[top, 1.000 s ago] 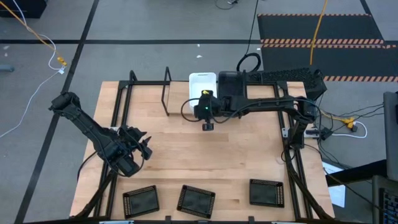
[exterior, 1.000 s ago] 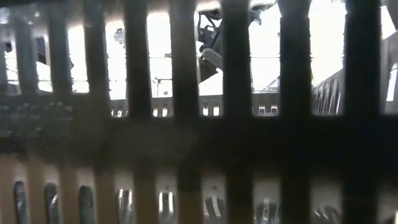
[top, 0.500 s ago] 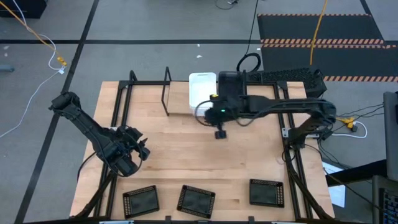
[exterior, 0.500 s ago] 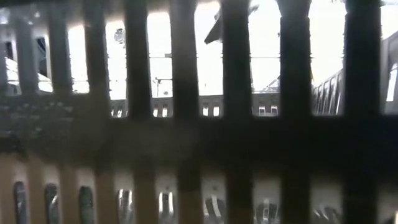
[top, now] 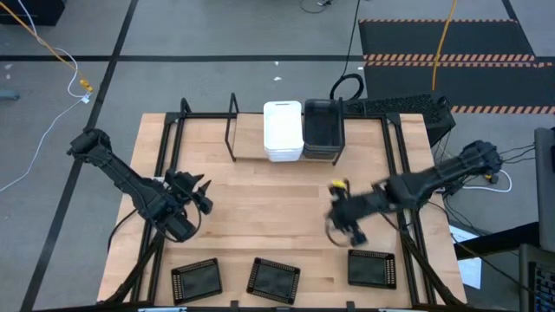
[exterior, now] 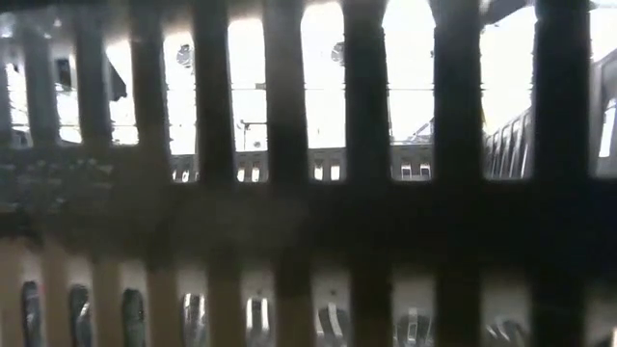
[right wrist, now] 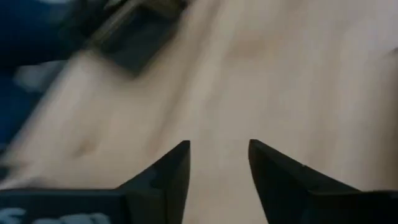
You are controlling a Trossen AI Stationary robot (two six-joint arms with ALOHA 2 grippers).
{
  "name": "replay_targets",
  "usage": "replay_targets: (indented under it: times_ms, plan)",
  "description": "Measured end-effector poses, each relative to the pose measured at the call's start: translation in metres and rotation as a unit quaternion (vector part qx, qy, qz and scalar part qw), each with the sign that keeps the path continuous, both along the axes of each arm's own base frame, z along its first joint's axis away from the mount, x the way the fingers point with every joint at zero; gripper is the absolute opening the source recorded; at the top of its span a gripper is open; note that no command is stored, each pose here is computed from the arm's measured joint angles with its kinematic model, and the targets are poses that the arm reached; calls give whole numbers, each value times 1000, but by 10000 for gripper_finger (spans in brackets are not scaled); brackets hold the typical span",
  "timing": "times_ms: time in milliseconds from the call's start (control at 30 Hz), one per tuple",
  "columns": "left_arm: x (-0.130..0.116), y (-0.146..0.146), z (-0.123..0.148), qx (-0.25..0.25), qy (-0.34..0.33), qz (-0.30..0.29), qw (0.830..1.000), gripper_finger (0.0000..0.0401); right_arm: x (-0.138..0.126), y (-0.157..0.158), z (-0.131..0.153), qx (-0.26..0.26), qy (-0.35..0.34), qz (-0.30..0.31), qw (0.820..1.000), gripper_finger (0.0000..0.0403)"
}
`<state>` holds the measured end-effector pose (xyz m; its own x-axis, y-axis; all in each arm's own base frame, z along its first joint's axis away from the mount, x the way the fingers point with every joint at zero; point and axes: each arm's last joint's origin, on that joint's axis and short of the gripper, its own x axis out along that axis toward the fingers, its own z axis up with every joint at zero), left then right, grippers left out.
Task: Stack baskets on shelf by color
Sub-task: Put the right black bin on the shelf
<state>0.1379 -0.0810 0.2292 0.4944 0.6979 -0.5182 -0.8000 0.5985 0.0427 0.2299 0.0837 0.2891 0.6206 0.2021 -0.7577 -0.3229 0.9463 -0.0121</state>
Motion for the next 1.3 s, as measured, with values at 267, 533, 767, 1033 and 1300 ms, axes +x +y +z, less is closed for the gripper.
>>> replay_targets:
  times_ms: [267, 533, 767, 1033, 1300]
  plan:
    - [17, 0, 0, -22, -28, -2, 999, 147, -68, 58, -25, 20, 140, 49, 989, 166]
    - [41, -4, 5, -34, -69, -40, 996, 147, -116, 106, -42, -27, 192, 161, 968, 123]
    - [73, -12, 16, -35, -142, -80, 986, 147, -134, 119, -57, -60, 241, 144, 958, 108]
    - [103, -21, 20, -26, -158, -168, 973, 147, -147, 131, -67, -100, 242, 159, 952, 107]
    - [106, -21, 19, -27, -153, -181, 971, 147, -145, 133, -76, -134, 266, 211, 931, 107]
